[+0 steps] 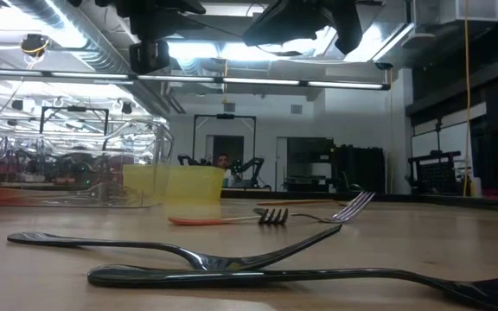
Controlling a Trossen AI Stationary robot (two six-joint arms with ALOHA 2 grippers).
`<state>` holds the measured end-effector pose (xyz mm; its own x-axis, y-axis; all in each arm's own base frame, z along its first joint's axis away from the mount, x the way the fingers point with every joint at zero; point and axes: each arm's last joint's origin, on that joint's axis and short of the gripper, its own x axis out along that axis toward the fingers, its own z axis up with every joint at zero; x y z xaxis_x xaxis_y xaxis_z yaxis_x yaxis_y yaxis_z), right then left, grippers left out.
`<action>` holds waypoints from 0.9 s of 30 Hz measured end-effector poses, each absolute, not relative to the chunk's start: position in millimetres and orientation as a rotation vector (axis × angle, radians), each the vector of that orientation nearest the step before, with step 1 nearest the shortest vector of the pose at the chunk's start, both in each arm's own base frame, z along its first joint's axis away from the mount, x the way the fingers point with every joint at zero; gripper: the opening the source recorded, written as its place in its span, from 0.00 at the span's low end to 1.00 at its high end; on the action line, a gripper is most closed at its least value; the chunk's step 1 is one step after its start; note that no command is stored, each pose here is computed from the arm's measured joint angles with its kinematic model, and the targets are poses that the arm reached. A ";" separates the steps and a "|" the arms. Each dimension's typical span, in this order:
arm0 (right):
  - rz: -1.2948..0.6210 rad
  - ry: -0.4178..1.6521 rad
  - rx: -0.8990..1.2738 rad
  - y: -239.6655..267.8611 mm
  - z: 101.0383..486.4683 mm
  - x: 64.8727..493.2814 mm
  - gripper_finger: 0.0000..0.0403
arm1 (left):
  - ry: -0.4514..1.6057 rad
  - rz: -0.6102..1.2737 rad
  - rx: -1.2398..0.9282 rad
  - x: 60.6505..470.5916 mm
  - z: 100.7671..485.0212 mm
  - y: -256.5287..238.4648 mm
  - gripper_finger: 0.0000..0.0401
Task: Sort silverware by color (type)
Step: Put the black fork into the orange bin
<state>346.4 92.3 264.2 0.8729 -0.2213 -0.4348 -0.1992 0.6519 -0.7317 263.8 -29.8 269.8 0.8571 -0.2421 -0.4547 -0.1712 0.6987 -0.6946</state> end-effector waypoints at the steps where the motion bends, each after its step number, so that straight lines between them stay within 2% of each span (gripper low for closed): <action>1: -0.013 0.527 -0.872 92.3 264.2 346.4 0.00 | 0.558 -0.048 -0.809 263.8 269.8 -30.0 0.15; 22: -0.013 0.526 -0.871 92.3 264.2 346.4 0.00 | 0.596 -0.084 -0.873 262.8 269.2 -31.5 0.15; 27: -0.013 0.526 -0.871 92.3 264.2 346.4 0.00 | 0.596 -0.084 -0.873 262.8 269.2 -31.5 0.11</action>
<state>346.4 92.3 264.2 0.8729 -0.2211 -0.4349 -0.1994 0.6519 -0.7316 262.8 -31.5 269.2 0.8354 -0.3057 -0.4568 -0.1672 0.6504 -0.7409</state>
